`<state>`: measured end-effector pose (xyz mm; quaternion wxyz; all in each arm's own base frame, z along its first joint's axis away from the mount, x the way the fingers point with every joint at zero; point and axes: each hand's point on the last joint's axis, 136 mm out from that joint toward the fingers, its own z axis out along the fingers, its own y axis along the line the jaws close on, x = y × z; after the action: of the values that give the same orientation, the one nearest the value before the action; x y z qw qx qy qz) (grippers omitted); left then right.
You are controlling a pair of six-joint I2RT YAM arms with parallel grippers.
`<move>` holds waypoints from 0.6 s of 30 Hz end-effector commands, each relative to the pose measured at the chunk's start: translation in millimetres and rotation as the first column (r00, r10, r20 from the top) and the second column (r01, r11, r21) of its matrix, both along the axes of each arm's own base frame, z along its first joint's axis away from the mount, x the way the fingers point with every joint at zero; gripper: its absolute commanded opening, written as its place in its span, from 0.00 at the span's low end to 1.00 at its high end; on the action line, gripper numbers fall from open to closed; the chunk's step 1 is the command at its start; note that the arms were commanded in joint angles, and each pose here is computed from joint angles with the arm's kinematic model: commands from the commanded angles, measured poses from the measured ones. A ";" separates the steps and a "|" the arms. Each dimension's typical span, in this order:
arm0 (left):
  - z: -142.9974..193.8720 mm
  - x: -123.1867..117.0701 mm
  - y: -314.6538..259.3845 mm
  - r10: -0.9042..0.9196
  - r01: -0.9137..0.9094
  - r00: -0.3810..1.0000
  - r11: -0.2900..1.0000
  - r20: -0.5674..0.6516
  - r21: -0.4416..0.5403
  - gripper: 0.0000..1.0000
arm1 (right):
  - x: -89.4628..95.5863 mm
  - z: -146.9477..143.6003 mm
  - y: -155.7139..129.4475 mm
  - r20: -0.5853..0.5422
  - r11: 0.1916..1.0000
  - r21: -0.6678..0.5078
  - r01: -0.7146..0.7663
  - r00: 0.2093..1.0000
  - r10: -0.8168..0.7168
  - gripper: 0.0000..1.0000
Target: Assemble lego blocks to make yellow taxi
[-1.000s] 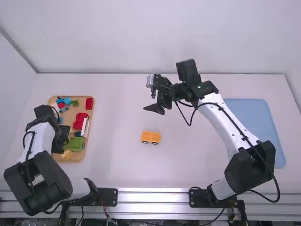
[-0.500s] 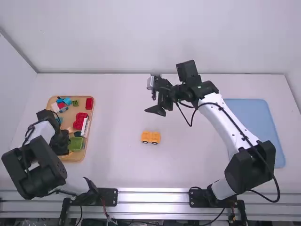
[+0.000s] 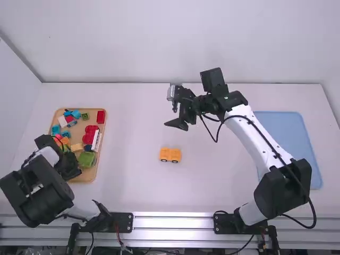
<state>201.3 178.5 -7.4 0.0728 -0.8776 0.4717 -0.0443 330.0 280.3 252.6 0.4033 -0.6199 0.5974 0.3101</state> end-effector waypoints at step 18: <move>3.8 8.6 24.6 0.058 -0.061 0.998 0.993 0.029 0.097 0.64 | -0.7 18.2 1.4 0.043 1.000 0.022 -0.007 0.999 0.006 0.98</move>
<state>210.0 202.1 -4.7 0.1267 -0.8854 0.4462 -0.0313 330.1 280.4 252.5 0.4037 -0.6204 0.5968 0.3096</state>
